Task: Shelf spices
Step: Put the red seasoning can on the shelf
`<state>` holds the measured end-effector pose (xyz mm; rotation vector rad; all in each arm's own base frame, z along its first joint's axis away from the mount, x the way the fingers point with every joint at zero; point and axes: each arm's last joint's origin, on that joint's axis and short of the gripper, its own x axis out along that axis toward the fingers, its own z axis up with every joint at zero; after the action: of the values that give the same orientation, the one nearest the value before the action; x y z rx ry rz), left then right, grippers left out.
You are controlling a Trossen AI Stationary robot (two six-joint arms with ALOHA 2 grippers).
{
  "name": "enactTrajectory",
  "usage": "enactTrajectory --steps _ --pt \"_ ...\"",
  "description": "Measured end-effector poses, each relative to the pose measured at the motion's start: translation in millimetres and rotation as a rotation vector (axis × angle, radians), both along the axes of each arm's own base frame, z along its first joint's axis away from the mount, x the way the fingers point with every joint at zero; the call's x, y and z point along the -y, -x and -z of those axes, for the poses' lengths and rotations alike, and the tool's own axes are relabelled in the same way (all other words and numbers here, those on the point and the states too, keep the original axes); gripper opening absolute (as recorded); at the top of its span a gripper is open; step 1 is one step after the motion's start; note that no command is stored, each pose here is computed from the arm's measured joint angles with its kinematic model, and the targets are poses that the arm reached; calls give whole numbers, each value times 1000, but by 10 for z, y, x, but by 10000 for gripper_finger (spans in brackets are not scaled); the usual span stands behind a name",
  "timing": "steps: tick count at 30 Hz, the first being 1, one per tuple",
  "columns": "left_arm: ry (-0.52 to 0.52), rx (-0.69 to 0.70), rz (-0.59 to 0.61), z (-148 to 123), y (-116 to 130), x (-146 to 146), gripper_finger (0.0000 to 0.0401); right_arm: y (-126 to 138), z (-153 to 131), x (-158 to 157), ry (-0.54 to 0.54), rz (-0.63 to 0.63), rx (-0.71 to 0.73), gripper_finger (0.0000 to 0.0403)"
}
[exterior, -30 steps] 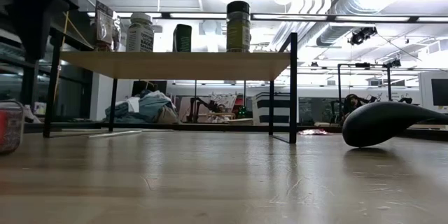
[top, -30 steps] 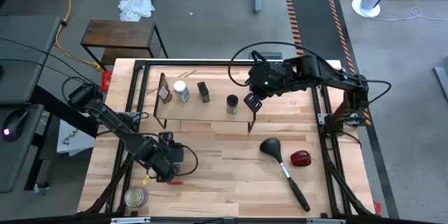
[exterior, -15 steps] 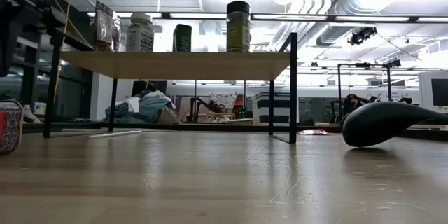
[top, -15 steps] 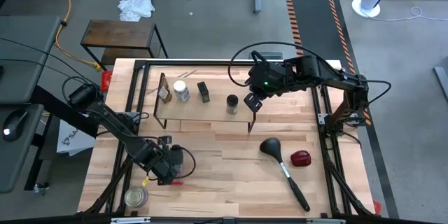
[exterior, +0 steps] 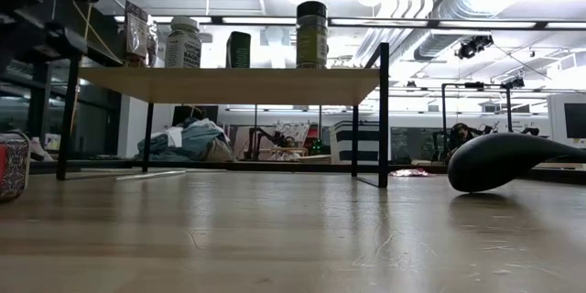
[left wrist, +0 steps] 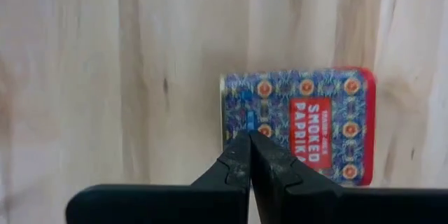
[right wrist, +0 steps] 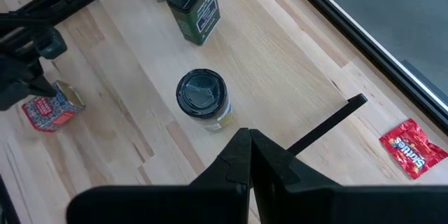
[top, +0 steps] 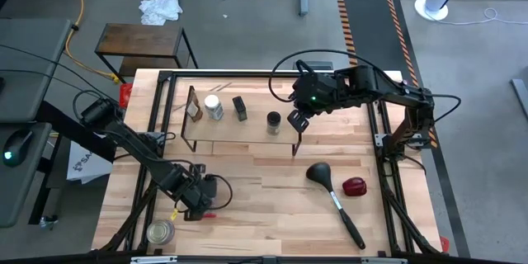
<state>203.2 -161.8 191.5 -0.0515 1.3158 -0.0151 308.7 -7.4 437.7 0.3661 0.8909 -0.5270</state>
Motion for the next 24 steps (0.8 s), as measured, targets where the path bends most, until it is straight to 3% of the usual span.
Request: enactTrajectory --steps 18,21,24 --pt "-87 50 50 28 -95 -136 0 0 0 0 -4 6 2 0" --pt "-78 32 72 26 -129 -188 0 0 0 0 -4 6 2 0" --pt "-44 33 20 -101 -144 -222 0 0 0 0 -4 6 2 0"
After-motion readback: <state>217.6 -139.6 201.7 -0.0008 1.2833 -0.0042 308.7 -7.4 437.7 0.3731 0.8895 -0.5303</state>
